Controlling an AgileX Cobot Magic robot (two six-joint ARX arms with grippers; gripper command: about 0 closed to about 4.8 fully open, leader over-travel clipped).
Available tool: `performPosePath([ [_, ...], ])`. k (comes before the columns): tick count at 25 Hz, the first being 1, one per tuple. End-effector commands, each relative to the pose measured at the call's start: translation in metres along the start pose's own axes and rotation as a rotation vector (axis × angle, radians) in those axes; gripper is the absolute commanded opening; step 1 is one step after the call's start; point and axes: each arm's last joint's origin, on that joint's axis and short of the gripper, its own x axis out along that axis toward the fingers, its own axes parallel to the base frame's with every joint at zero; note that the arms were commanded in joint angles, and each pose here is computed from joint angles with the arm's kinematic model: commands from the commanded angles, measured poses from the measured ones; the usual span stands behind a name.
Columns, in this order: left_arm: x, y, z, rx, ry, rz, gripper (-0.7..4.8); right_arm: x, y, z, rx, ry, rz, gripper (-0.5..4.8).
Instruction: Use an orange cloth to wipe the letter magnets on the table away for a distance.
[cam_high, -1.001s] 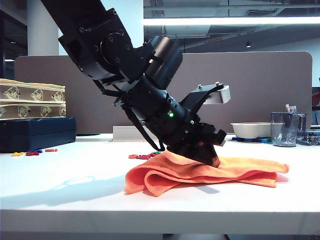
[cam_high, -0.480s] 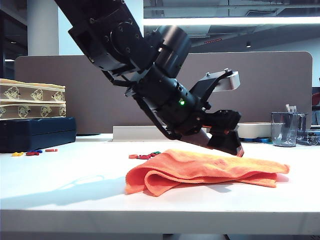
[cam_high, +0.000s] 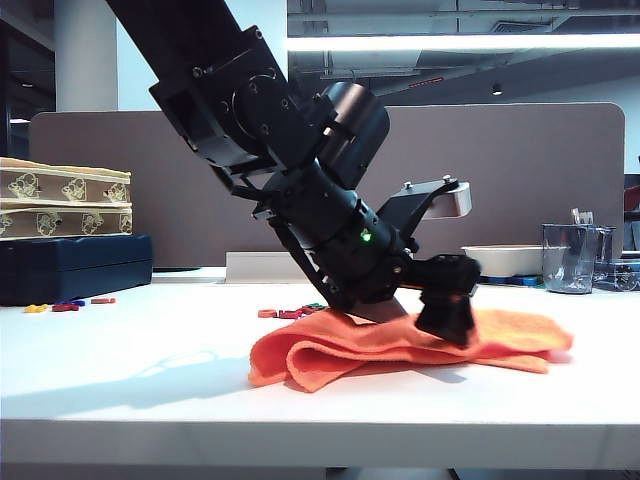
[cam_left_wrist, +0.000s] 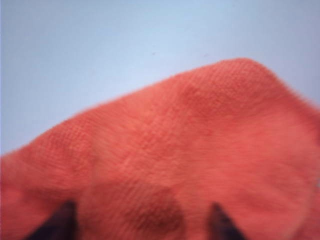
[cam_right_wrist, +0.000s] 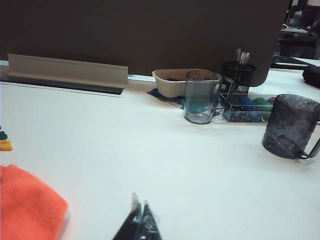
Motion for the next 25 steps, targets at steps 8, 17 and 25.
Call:
performPosePath([
  [8, 0.003, 0.000, 0.006, -0.001, -0.021, -0.001, 1.34, 0.000, 0.000, -0.001, 0.001, -0.012, -0.001, -0.05],
  [17, 0.017, 0.010, 0.053, 0.018, -0.158, 0.021, 0.16, 0.000, 0.000, -0.001, 0.001, -0.012, -0.001, -0.05],
  [25, 0.036, 0.035, 0.052, -0.011, -0.077, 0.159, -0.06, 0.000, 0.000, -0.001, 0.001, -0.011, -0.001, -0.05],
])
